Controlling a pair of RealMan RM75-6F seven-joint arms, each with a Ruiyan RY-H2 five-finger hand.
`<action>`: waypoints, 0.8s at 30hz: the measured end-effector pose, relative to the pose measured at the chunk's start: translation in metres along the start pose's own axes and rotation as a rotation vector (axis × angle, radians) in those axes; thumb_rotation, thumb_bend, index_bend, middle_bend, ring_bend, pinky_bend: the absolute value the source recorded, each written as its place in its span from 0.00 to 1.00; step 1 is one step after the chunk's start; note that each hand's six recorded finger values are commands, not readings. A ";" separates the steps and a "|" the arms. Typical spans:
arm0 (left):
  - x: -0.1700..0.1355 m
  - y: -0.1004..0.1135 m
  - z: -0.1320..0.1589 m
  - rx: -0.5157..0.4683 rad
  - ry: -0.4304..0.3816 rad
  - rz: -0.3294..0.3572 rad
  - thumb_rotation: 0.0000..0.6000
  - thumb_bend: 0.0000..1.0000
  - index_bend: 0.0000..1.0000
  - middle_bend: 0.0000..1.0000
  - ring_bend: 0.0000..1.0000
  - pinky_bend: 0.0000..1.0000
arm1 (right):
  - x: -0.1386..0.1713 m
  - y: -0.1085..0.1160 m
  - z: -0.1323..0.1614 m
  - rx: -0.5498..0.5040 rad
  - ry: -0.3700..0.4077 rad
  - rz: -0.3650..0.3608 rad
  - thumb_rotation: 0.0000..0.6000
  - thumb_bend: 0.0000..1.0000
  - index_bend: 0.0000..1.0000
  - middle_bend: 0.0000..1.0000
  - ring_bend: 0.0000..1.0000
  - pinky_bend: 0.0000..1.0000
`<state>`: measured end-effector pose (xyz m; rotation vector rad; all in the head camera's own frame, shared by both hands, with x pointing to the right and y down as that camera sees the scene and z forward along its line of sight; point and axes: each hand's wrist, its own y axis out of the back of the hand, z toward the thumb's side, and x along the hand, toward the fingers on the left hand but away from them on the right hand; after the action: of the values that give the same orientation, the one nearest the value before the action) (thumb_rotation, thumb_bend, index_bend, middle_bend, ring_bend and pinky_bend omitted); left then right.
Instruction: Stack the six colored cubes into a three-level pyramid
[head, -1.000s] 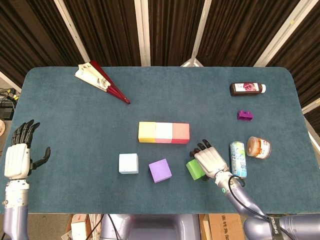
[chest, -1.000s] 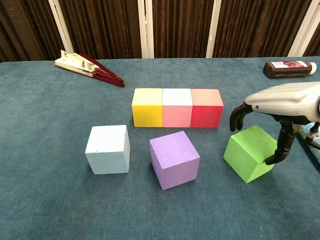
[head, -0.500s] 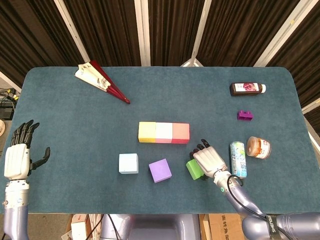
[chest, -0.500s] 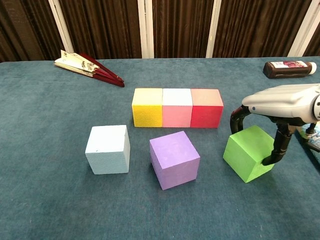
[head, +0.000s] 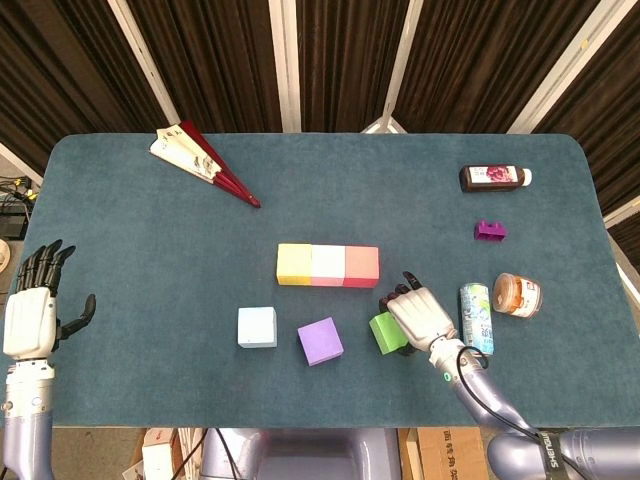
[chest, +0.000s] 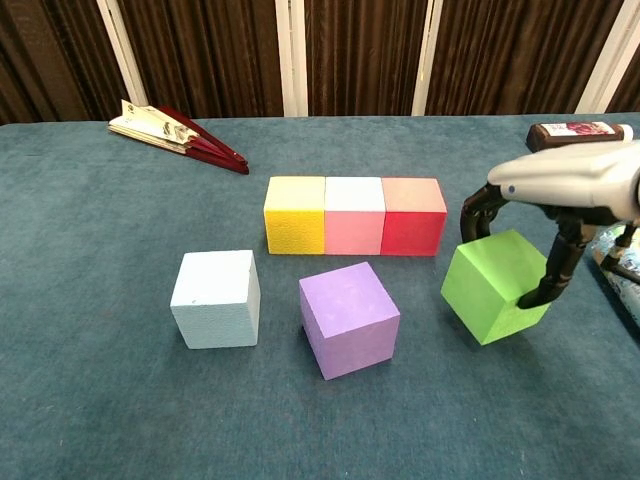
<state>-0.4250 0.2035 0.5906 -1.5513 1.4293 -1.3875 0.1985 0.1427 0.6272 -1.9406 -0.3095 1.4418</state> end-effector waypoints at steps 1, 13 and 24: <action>0.000 0.001 0.000 0.008 -0.005 0.004 1.00 0.48 0.14 0.04 0.00 0.00 | 0.001 0.003 -0.001 -0.001 -0.003 0.000 1.00 0.22 0.43 0.38 0.23 0.00; 0.001 0.007 -0.004 0.060 -0.007 0.023 1.00 0.48 0.14 0.04 0.00 0.00 | 0.012 0.063 -0.015 0.004 -0.096 0.024 1.00 0.24 0.43 0.38 0.23 0.00; 0.000 0.006 -0.001 0.054 -0.016 0.040 1.00 0.48 0.14 0.04 0.00 0.00 | -0.011 0.108 -0.004 -0.047 -0.208 0.139 1.00 0.24 0.43 0.38 0.23 0.00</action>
<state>-0.4277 0.2021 0.5848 -1.4886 1.3943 -1.3763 0.1757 0.0560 0.5662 -1.8833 -0.3097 1.7471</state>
